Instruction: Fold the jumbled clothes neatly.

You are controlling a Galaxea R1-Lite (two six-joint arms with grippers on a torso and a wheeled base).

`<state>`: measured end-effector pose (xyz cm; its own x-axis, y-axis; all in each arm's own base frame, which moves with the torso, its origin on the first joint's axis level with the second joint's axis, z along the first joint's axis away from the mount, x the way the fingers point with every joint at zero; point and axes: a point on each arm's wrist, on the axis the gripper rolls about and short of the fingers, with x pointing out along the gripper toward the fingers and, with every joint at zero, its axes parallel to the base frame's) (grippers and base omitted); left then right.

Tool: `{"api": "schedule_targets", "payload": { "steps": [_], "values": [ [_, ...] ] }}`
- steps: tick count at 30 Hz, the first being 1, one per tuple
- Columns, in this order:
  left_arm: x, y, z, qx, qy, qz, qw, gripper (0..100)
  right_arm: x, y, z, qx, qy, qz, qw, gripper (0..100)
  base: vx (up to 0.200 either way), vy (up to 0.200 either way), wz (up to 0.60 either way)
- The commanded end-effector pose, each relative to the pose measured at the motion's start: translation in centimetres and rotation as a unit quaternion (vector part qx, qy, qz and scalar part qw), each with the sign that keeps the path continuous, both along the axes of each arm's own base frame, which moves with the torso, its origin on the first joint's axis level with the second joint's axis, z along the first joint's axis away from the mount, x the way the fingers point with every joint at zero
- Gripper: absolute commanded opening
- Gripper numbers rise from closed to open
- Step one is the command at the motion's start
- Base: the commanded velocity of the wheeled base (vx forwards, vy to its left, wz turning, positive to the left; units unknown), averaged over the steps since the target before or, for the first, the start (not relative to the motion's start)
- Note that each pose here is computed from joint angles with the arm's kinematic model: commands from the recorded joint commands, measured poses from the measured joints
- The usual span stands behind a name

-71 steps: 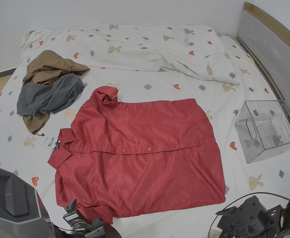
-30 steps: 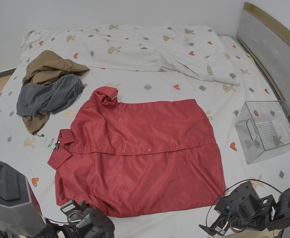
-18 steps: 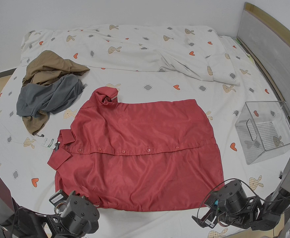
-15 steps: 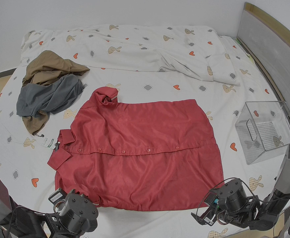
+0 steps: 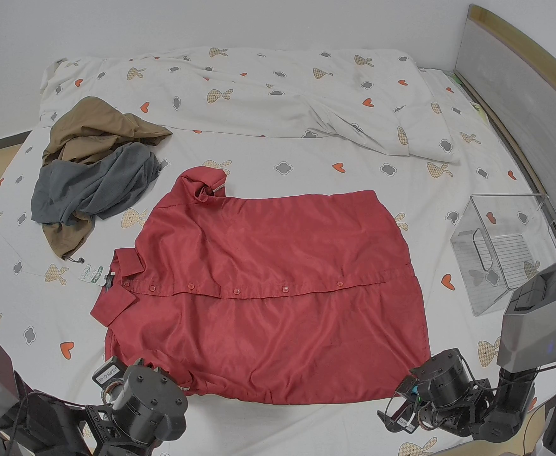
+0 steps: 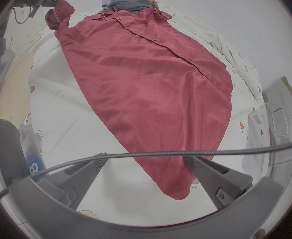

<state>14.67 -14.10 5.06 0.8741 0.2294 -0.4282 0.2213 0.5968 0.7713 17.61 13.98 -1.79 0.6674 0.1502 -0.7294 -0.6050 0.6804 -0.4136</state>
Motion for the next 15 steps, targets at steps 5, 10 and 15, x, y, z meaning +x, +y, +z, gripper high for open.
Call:
{"api": "schedule_targets", "payload": {
  "steps": [5,10,15],
  "values": [
    [0.0,0.1,0.0,0.000,0.000,0.001,1.0000,0,1.1,-0.8,-0.3,-0.005,-0.002,-0.023,0.9997,100,0.000,0.000,0.00],
    [-0.1,0.1,0.0,0.001,0.001,0.001,1.0000,0,1.5,-1.3,-0.2,-0.005,-0.004,-0.034,0.9994,100,0.000,0.000,0.00],
    [-0.1,0.1,0.0,0.000,0.000,0.001,1.0000,0,1.8,-1.5,-0.1,-0.004,-0.006,-0.042,0.9991,100,0.000,0.000,0.00]
  ]
}}
